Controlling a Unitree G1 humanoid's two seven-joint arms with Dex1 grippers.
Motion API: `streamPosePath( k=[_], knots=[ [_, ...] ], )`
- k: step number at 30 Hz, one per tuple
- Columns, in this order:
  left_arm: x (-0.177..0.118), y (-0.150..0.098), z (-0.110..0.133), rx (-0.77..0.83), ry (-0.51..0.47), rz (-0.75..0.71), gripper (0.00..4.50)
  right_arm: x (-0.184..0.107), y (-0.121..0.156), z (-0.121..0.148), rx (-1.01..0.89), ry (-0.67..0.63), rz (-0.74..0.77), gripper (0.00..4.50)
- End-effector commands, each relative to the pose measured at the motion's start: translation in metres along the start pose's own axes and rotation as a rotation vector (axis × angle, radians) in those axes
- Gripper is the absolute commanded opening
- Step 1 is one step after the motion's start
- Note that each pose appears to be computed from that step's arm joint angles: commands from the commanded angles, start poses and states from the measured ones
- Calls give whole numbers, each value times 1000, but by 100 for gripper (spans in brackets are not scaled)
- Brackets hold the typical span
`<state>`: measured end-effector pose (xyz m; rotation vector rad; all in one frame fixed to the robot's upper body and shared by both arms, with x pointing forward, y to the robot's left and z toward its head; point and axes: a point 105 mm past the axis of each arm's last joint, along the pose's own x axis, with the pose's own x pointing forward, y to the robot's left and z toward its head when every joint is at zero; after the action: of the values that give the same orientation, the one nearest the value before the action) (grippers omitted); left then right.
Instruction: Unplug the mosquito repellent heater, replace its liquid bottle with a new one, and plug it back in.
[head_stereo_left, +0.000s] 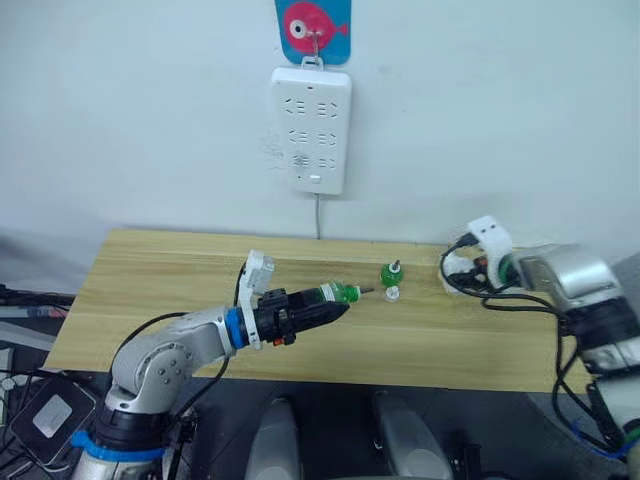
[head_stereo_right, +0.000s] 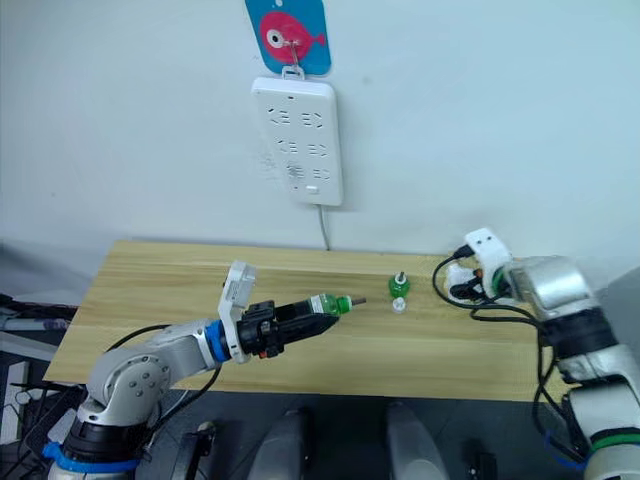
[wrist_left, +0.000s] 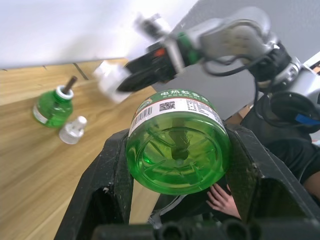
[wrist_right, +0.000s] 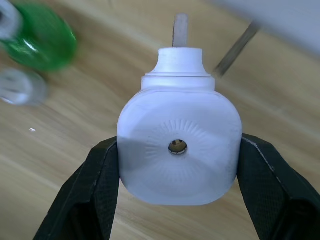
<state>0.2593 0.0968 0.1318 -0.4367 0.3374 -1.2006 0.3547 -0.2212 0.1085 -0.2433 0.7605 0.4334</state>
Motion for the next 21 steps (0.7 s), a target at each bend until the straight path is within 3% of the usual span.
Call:
streamPosePath(
  k=[1,5,12,21],
  knots=[
    [-7,-7,22,-15,-47,-65,226,-45,30,27,39,-250,208,293],
    [-17,-17,41,-74,-69,-145,226,-89,63,39,170,-491,522,293],
    [-23,-37,50,-132,2,-256,226,-127,124,44,143,-534,914,293],
    [-18,-53,56,-144,18,-346,226,-130,140,52,161,-535,1000,293]
  ],
)
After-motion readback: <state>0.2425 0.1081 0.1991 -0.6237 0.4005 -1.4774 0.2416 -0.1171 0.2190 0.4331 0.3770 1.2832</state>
